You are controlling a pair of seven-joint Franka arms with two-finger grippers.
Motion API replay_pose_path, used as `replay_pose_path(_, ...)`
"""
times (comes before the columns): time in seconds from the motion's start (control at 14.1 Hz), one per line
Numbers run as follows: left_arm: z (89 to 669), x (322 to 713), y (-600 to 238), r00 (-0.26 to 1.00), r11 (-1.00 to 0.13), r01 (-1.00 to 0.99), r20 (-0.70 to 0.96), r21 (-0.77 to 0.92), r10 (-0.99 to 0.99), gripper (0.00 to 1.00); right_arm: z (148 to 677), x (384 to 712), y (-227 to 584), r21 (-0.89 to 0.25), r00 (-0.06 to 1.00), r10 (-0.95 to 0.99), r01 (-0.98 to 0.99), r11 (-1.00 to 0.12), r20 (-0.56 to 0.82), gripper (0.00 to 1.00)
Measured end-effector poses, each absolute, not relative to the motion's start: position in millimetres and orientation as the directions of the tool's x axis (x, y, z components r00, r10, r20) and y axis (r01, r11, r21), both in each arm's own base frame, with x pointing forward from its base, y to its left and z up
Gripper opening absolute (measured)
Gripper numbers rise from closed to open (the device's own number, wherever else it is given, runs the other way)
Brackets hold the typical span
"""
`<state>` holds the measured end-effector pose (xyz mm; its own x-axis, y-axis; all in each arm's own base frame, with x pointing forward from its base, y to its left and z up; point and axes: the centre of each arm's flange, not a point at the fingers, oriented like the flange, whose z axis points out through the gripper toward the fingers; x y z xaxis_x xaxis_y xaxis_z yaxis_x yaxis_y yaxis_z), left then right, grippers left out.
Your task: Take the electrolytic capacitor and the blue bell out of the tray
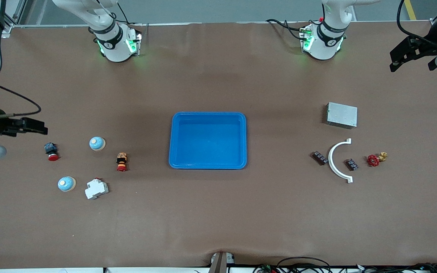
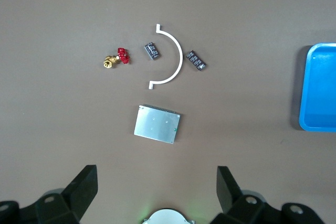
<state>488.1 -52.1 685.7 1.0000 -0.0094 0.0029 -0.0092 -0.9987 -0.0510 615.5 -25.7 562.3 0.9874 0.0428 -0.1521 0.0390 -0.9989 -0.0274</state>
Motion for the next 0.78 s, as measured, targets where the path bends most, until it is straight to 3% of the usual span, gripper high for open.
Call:
replay_pose_path(0.35, 686.9, 485.0, -51.6, 1.0, -0.999, -0.009, -0.011, -0.052, -0.008, 1.0, 568.8, 554.3, -31.5, -0.004, 0.996, 0.015, 0.015, -1.0, -0.086, 1.0)
replay_pose_path(0.78, 687.9, 483.4, -51.6, 1.0, -0.999, -0.009, -0.014, -0.053, -0.008, 1.0, 580.9, 552.0, -26.0, 0.0, 0.997, -0.066, -0.066, -0.998, -0.032, 1.0)
